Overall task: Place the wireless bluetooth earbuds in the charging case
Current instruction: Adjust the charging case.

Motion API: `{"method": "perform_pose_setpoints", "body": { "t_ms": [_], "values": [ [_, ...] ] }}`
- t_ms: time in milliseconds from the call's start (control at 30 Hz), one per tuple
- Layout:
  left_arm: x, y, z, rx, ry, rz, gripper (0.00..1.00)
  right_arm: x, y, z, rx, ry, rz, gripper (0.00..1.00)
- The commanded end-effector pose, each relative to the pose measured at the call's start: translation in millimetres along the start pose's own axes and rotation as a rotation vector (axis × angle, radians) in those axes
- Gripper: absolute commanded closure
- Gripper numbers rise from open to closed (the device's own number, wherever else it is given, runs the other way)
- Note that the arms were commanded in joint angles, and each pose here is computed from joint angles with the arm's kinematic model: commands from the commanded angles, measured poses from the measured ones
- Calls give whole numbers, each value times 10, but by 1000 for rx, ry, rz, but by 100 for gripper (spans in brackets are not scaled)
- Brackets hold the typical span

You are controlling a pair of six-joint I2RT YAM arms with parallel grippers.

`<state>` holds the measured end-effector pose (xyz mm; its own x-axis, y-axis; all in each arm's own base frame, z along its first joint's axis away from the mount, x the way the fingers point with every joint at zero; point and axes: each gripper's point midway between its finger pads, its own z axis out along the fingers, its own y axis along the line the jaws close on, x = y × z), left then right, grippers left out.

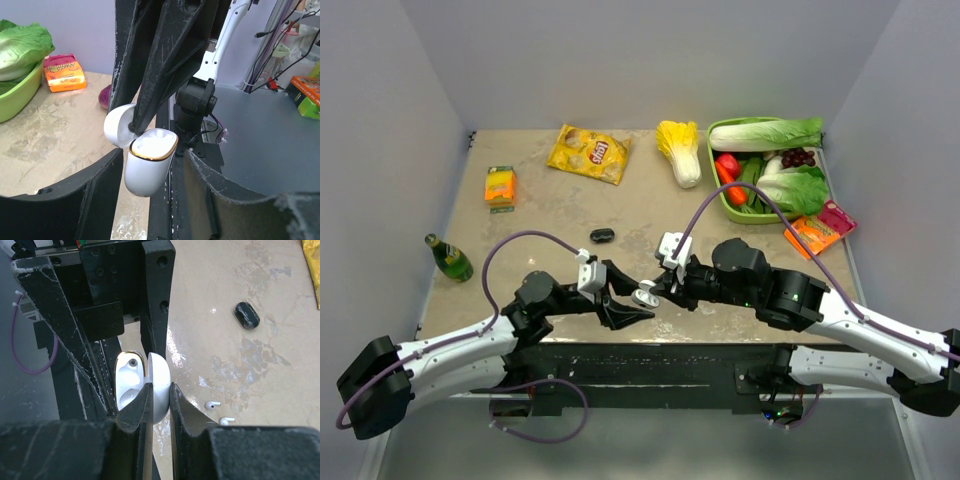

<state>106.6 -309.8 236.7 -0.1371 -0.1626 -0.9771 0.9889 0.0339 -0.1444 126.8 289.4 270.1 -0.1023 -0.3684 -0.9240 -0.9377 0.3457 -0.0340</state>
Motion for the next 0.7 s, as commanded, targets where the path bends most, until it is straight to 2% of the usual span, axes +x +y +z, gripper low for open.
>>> {"method": "perform_pose_setpoints", "body": {
  "t_ms": [0,100,367,500,600,667],
  "values": [
    [-270,-47,29,22,-71,41,46,-179,9,-46,-5,-58,-18,100],
    [-258,-51,26,27,-71,42,50,-183,15,-44,-6,-58,-17,100],
    [-262,-63,32,42,-79,51,74,-170,21,-33,-10,-53,-15,100],
    [-268,-67,29,44,-82,58,81,-170,19,-33,-10,-53,-15,100],
    [-251,-54,22,39,-81,63,98,-161,29,-20,-15,-49,-14,100],
    [-239,-56,11,38,-84,66,100,-161,28,-20,-13,-49,-11,100]
  ]
}}
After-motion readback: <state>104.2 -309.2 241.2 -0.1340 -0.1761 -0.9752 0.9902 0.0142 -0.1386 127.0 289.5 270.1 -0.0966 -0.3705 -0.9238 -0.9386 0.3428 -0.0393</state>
